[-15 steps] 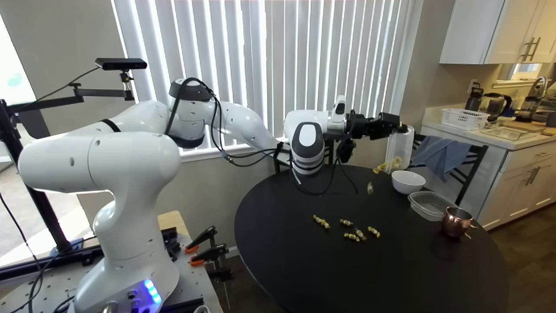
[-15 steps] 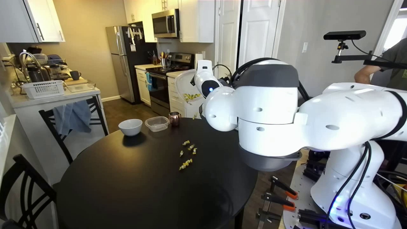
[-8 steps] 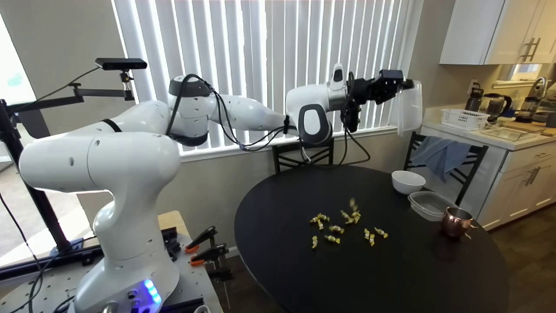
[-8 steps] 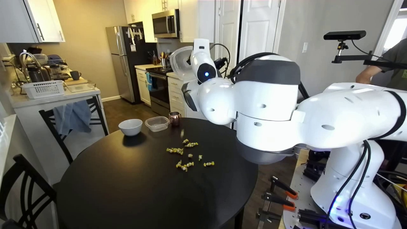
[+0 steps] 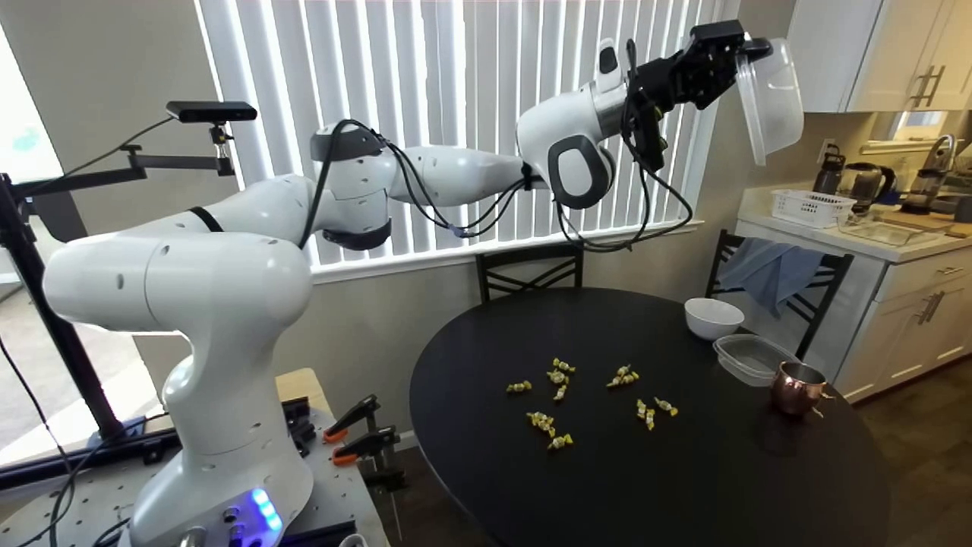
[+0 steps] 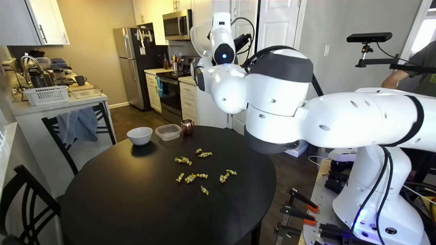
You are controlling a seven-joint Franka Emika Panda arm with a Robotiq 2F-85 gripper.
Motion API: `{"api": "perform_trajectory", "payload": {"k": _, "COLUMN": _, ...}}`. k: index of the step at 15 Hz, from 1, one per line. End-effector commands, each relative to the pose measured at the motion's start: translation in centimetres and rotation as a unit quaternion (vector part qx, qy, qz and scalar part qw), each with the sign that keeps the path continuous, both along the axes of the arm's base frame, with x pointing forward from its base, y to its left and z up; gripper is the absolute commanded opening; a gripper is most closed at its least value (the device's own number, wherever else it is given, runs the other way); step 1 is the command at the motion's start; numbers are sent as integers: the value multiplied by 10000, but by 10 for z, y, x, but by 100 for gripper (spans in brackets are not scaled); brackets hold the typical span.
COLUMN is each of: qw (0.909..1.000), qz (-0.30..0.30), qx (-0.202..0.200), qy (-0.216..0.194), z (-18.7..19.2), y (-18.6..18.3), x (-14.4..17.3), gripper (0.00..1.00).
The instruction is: Pour the contents in the clear bowl onto the table.
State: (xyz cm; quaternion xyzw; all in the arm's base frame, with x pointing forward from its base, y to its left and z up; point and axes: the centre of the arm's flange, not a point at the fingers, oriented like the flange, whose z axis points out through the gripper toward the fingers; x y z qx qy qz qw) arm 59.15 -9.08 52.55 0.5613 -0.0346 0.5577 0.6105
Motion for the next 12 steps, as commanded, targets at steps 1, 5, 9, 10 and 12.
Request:
{"api": "perform_trajectory", "payload": {"k": 1, "qw": 9982, "qz": -283, "qx": -485, "qy": -197, "z": -68, "y": -8, "x": 9, "gripper": 1}}
{"api": "perform_trajectory", "payload": {"k": 5, "qw": 9969, "qz": -611, "qx": -491, "qy": -16, "z": -57, "y": -30, "x": 7, "gripper": 1}}
{"api": "perform_trajectory", "payload": {"k": 9, "qw": 9874, "qz": -1225, "qx": -182, "qy": 990, "z": -78, "y": -57, "x": -1, "gripper": 1}}
{"api": "perform_trajectory", "payload": {"k": 10, "qw": 9833, "qz": -1318, "qx": -79, "qy": 1251, "z": -96, "y": -66, "x": -3, "gripper": 1}}
{"api": "perform_trajectory", "payload": {"k": 12, "qw": 9734, "qz": -1541, "qx": 254, "qy": 1674, "z": -142, "y": -82, "x": -6, "gripper": 1}}
